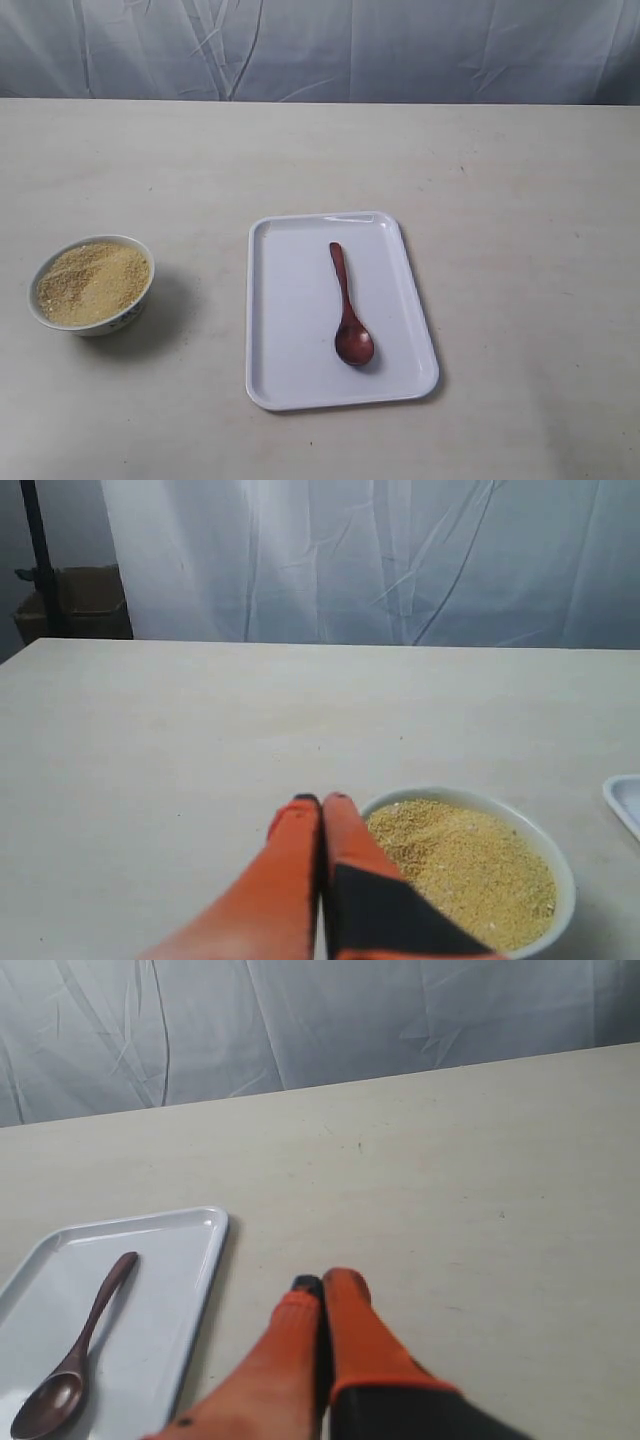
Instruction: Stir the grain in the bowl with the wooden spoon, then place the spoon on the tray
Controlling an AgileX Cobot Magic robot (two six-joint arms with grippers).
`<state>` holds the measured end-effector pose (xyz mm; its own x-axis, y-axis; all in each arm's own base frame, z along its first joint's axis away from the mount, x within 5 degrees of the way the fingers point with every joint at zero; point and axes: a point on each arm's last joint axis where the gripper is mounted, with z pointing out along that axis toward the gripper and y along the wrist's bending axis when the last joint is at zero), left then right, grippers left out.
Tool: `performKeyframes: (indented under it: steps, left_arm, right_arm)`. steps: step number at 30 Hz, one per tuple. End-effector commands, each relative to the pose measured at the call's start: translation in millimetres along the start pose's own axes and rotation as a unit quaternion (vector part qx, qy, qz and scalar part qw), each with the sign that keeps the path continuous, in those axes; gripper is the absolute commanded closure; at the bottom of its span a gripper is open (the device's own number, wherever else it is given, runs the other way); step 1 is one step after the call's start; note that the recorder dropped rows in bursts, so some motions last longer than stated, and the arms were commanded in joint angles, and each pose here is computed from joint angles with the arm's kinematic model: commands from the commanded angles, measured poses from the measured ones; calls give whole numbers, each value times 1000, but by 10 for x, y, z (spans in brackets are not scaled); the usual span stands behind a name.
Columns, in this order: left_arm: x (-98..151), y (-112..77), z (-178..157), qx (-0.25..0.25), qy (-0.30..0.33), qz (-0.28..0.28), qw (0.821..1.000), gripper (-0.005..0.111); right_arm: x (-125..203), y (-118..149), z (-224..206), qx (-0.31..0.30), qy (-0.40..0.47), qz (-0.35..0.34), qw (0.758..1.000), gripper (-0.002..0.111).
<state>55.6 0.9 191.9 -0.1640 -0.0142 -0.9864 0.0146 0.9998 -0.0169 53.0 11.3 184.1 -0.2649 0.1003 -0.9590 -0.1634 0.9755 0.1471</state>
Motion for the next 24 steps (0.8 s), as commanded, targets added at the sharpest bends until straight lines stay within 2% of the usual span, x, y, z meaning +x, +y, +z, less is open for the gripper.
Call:
performKeyframes:
  steps: [1,12,18,24]
  left_arm:
    - [8,-2,0,1,-4,-7,1000,107]
    - [7,-5,0,3,-4,-12,1000,107]
    - [1,-37,-1,21,-7,-44,999,107]
    - [1,-54,-2,30,-7,-26,999,107]
  right_arm:
    - [-1,-2,-2,1,-6,1,1000,108]
    - [-1,-2,-2,1,-6,1,1000,108]
    - [-3,-3,-2,2,-7,-1,1000,108]
    - [-3,-3,-2,2,-7,-1,1000,108]
